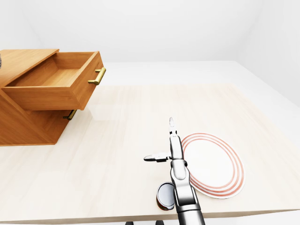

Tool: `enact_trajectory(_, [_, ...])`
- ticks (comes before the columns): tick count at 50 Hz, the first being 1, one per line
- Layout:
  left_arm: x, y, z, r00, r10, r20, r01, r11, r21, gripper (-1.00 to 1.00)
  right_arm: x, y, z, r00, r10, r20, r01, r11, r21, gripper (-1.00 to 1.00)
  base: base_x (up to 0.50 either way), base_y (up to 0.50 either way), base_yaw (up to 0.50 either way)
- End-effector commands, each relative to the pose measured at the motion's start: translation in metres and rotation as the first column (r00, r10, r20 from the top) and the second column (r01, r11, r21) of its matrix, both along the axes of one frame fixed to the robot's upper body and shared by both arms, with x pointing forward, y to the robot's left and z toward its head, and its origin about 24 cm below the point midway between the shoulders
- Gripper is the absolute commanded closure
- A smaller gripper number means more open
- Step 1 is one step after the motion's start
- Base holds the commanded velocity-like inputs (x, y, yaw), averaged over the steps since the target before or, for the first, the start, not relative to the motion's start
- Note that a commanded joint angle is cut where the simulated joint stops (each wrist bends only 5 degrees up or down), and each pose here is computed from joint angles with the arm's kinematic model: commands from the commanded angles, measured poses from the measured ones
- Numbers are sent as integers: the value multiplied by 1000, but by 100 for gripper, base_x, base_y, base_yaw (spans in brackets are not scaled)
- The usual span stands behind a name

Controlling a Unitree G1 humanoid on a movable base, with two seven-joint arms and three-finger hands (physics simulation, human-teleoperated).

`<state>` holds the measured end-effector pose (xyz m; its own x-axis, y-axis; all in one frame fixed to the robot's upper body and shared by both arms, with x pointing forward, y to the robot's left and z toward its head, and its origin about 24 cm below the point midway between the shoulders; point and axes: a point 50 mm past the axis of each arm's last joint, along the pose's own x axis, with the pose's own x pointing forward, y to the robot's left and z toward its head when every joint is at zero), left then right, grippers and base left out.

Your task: Put the bowl on top of the cabinet.

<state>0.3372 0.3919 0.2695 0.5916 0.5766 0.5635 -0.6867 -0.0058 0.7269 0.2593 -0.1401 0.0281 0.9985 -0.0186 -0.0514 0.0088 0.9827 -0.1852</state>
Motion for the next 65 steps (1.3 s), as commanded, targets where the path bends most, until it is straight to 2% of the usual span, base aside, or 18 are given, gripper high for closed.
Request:
enact_trajectory(1, [47,-78,-75,960,-220,-175,206,974,-91,-100,0,0,0,1000,-2,-1,2,1000,1,-100,0,0,0])
enact_trajectory(31, [50,-84,-66,960,-235,-154,227,972,-68,-100,2,1,-2,1000,2,-6,-2,1000,-1,-100,0,0,0])
enact_trajectory(35, [51,-83,-50,967,-241,-78,234,968,-89,-100,2,1,-2,1000,2,-6,-2,1000,-1,-100,0,0,0])
enact_trajectory(40, [51,-87,-37,966,-258,-19,256,964,-77,-100,3,1,-3,1000,3,-9,-3,1000,-2,-100,0,0,0])
enact_trajectory(44, [47,-88,-17,956,-278,94,284,957,-61,-100,2,1,-3,1000,2,-7,-2,1000,-2,-100,0,0,0])
enact_trajectory(47, [41,-94,-1,927,-313,208,327,945,-31,-100,2,2,-3,1000,3,-7,-3,1000,-3,-100,0,0,0])
enact_trajectory(49, [32,-100,7,890,-346,297,365,931,-8,-100,2,1,-2,1000,3,-7,-3,1000,-3,-100,0,0,0])
enact_trajectory(50, [22,-107,14,846,-384,369,400,916,35,-100,1,1,-2,1000,2,-5,-2,1000,-3,-100,0,0,0])
enact_trajectory(51, [15,-111,16,822,-401,405,417,908,53,-100,1,1,-2,1000,2,-5,-2,1000,-2,-100,0,0,0])
enact_trajectory(56, [-13,-129,23,724,-468,508,461,875,149,-100,1,2,-2,1000,4,-4,-4,1000,-4,-100,0,0,0])
enact_trajectory(58, [-29,-136,27,666,-495,558,480,857,188,-100,1,3,-2,1000,4,-5,-5,1000,-5,-100,0,0,0])
enact_trajectory(61, [-43,-143,30,615,-517,595,490,842,225,-100,1,3,-2,1000,5,-5,-5,1000,-5,-100,0,0,0])
enact_trajectory(62, [-51,-147,31,585,-529,616,498,833,243,-100,2,3,-3,1000,6,-6,-6,1000,-6,-100,0,0,0])
enact_trajectory(65, [-61,-152,32,550,-542,635,504,822,266,-100,1,3,-3,1000,6,-6,-6,1000,-6,-100,0,0,0])
